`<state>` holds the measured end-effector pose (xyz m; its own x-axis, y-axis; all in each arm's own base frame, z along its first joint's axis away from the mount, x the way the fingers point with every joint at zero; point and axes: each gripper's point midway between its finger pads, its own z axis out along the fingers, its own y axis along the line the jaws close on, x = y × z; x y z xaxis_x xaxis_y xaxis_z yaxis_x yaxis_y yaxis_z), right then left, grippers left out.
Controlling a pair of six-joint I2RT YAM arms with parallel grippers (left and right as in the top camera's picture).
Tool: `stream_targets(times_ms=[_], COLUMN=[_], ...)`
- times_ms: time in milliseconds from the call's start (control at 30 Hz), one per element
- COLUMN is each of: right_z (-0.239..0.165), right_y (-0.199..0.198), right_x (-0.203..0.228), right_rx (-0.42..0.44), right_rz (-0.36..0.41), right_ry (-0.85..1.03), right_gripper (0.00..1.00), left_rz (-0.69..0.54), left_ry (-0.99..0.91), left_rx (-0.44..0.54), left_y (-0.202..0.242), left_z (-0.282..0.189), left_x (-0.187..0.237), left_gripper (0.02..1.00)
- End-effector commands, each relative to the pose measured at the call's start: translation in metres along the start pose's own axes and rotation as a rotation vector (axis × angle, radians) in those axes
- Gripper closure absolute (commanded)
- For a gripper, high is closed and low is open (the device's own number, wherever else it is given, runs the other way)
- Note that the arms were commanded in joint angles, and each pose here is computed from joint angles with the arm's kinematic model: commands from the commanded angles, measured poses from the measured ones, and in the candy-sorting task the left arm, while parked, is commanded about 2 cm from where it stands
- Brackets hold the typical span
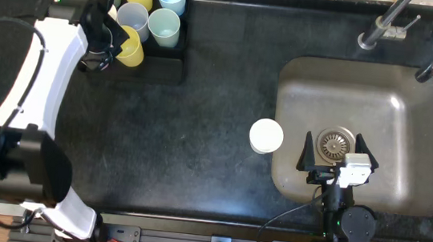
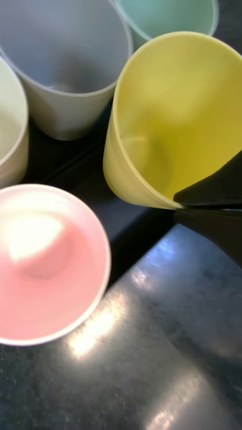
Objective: Store Cups
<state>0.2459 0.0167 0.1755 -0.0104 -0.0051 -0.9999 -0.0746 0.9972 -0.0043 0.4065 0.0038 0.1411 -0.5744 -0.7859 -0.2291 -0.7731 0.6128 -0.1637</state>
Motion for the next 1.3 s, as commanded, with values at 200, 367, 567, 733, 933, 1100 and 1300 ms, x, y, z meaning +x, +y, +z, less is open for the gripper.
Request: stream_targets(times_ms=[200, 367, 567, 733, 933, 1100, 1300], right_z=[0.0, 0.0, 0.0, 0.0, 0.0, 0.0, 0.0], right_y=[0.001, 0.001, 0.001, 0.001, 0.001, 0.001, 0.001], right_x=[0.004, 0.004, 0.004, 0.004, 0.004, 0.004, 0.004], right_rx=[-0.008, -0.008, -0.008, -0.008, -0.008, -0.008, -0.008], right_rz=[0.0, 0.0, 0.0, 0.0, 0.0, 0.0, 0.0], right_ry=[0.001, 0.001, 0.001, 0.001, 0.001, 0.001, 0.001], right_gripper=[0.003, 0.003, 0.003, 0.003, 0.003, 0.005, 0.003], left_rz=[-0.032, -0.033, -0.031, -0.03, -0.03, -0.035, 0.06], left_ry=[-0.004, 0.009, 0.007, 0.001, -0.001, -0.045, -0.134], left_rx=[-0.042, -0.061, -0.079, -0.083, -0.076, -0.017, 0.086], left_y=[0.002, 0.002, 0.003, 0.004, 0.003, 0.001, 0.02], left_z=[0.017, 0.032, 0.04, 0.04, 0.037, 0.003, -0.085], left_x=[-0.003, -0.001, -0.002, -0.003, -0.004, -0.009, -0.007], left_gripper=[0.982, 0.982, 0.982, 0.722, 0.018, 0.02, 0.02])
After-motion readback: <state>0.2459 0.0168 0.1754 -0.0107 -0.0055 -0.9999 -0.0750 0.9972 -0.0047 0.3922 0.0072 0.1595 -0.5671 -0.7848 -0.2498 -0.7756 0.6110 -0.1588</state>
